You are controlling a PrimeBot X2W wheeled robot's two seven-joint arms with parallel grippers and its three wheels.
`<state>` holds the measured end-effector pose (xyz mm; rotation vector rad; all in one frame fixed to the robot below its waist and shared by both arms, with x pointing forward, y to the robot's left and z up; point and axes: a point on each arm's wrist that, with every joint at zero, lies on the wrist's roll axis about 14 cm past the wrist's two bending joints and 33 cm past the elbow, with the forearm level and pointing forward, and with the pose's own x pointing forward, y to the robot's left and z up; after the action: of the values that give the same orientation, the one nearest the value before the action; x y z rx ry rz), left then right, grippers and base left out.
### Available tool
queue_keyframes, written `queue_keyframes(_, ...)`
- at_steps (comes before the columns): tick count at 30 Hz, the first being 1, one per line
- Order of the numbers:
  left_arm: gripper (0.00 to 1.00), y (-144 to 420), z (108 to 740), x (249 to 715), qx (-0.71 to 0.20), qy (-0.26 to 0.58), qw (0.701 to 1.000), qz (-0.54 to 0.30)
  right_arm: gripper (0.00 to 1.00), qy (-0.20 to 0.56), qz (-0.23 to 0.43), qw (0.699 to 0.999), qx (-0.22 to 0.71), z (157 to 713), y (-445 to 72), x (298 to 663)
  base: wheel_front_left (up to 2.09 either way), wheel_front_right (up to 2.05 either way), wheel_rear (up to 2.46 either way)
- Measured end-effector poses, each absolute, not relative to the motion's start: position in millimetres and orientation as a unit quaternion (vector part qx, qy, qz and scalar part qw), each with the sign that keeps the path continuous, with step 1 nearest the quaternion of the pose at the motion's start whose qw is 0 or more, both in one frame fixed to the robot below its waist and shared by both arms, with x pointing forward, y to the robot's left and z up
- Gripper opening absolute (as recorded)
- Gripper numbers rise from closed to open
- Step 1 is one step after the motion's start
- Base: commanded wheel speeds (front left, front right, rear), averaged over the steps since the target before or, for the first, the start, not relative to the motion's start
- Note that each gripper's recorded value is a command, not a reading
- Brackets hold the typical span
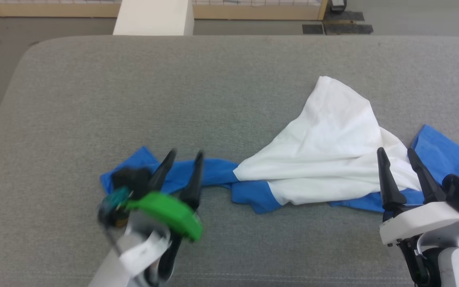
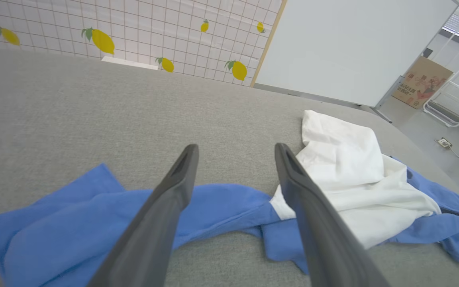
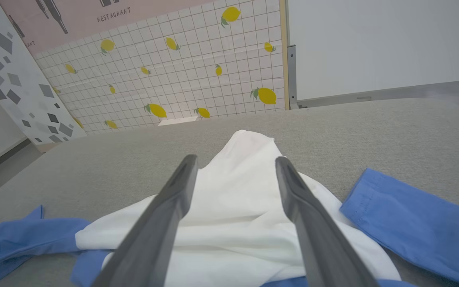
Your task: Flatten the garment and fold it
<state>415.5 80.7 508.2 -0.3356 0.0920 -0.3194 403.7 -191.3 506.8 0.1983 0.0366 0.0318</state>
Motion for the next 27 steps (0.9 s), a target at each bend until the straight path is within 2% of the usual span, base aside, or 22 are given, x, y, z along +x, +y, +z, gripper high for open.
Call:
queue_keyframes(5,1.0,33.2,526.6,450.7,-0.14,0.038,0.962,-0.231,1.0,0.023,0.003,0.995,0.099,501.1,-199.4,404.2,0.0,0.0,0.0)
queue_keyframes(13,1.0,-35.3,518.7,497.8,-0.095,0.087,0.939,-0.318,1.0,0.022,-0.026,0.993,0.11,491.3,-218.4,407.1,0.0,0.0,0.0)
queue_keyframes(20,1.0,-76.6,478.5,521.0,-0.055,0.184,0.913,-0.36,1.0,0.036,-0.065,0.99,0.12,469.9,-239.8,402.0,0.0,0.0,0.0)
queue_keyframes(27,1.0,-99.8,415.0,517.2,-0.006,0.307,0.872,-0.38,1.0,0.052,-0.097,0.986,0.123,449.2,-256.8,396.4,0.0,0.0,0.0)
